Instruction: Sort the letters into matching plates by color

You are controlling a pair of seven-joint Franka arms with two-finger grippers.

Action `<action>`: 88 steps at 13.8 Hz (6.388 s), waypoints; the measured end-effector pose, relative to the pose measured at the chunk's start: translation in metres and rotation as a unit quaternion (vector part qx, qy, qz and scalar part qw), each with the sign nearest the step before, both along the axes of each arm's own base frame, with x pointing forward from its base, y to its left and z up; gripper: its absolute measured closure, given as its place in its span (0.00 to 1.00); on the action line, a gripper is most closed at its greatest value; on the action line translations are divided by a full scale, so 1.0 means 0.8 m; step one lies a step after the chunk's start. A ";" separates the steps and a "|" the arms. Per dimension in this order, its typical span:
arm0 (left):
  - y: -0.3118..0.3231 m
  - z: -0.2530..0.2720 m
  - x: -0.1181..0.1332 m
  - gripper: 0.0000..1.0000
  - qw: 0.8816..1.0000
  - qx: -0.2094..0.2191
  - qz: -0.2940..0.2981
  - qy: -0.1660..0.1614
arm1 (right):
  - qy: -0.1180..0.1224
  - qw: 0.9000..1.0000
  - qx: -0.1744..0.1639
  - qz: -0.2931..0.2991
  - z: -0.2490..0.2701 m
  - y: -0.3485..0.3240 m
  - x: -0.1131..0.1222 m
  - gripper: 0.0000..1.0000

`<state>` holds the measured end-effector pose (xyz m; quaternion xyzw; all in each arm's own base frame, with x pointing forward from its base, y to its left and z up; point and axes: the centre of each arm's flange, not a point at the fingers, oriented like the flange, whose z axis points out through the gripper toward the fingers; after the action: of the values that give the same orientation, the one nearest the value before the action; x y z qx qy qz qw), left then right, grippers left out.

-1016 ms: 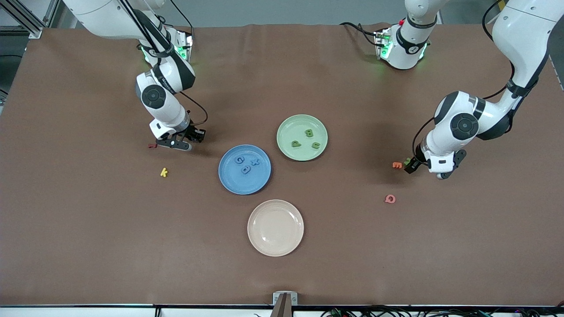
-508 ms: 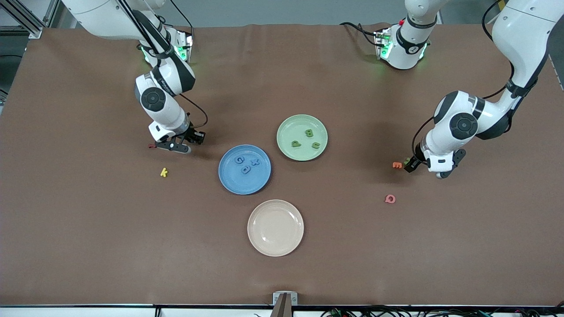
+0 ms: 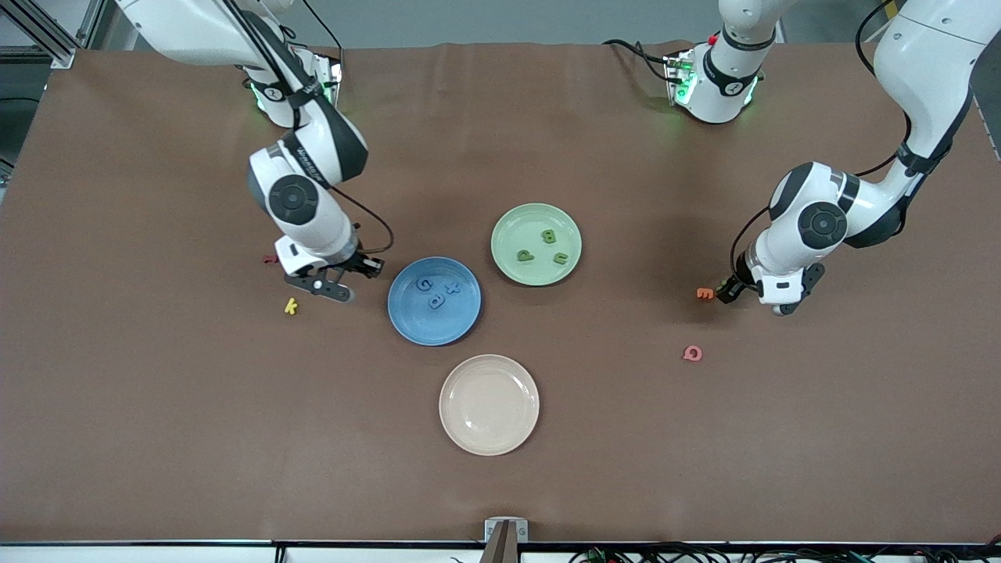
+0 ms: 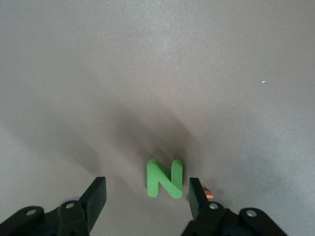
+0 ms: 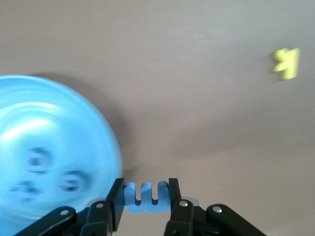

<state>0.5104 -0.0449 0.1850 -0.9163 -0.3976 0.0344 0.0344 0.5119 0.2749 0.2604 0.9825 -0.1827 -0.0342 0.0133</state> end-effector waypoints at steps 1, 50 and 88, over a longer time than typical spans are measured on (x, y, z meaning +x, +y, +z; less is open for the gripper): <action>0.003 -0.002 0.000 0.24 1.000 0.002 -0.002 0.000 | -0.001 1.000 0.006 -0.015 -0.004 0.029 0.004 0.59; 0.007 -0.023 -0.001 0.42 1.000 -0.011 -0.008 0.004 | 0.030 0.992 -0.019 0.123 0.084 -0.186 0.130 0.00; -0.401 0.117 -0.100 1.00 0.994 -0.018 -0.103 -0.044 | 0.061 0.985 0.018 0.161 0.419 -0.366 0.065 0.00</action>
<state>0.4303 -0.3657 0.2785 -0.9534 -0.3018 -0.0023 0.0037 0.5639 -0.0176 0.5956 0.9952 -0.0203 -0.0951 0.0118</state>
